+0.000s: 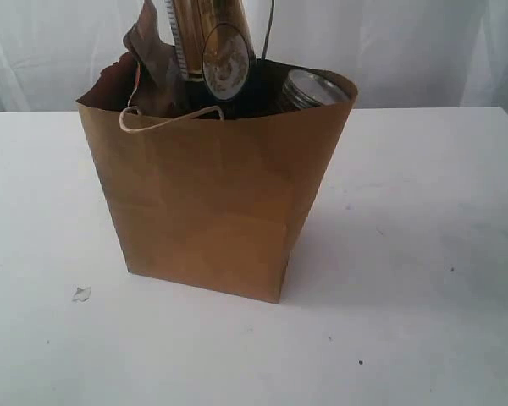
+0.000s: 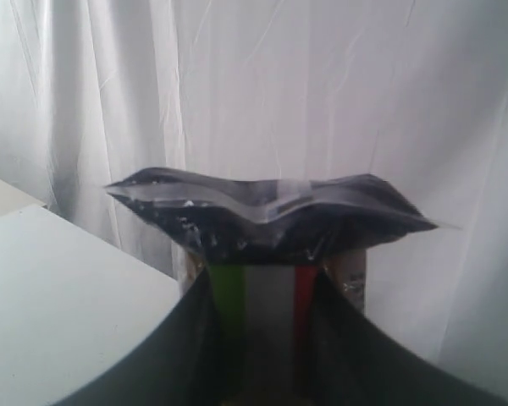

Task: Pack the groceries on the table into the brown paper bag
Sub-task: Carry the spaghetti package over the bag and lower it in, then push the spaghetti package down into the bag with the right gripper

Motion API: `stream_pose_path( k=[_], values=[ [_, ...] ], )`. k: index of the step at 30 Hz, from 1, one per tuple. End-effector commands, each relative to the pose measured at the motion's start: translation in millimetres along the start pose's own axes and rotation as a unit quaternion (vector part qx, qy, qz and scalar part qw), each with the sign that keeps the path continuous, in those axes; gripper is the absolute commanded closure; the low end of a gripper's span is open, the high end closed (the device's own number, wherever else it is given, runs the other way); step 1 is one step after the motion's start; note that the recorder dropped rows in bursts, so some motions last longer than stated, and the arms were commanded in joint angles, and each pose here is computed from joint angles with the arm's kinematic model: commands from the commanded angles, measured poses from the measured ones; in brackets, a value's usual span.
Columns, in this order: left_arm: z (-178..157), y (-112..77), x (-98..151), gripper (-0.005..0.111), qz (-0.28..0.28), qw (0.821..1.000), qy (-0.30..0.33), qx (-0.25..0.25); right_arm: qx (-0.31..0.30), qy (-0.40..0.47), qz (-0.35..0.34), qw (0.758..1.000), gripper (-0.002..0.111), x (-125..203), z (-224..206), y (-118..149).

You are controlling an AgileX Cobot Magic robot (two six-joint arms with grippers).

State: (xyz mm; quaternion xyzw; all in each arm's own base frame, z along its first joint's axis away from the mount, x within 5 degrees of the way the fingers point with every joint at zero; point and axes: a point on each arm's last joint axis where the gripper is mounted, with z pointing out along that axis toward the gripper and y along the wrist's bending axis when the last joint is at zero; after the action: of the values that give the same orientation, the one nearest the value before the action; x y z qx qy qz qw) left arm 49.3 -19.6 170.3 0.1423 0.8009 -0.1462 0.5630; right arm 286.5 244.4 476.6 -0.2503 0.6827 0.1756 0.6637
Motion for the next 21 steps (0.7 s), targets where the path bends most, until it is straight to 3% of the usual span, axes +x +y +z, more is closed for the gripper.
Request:
stream_pose_path(
  k=[1,21],
  values=[
    [0,0.2,1,0.106,-0.003,1.0,0.002,0.0,-0.002,-0.017,-0.012,1.0,0.108,-5,2,1],
    [0,0.2,1,0.106,-0.003,1.0,0.002,0.0,0.018,0.116,0.009,0.993,0.108,39,24,2]
  ],
)
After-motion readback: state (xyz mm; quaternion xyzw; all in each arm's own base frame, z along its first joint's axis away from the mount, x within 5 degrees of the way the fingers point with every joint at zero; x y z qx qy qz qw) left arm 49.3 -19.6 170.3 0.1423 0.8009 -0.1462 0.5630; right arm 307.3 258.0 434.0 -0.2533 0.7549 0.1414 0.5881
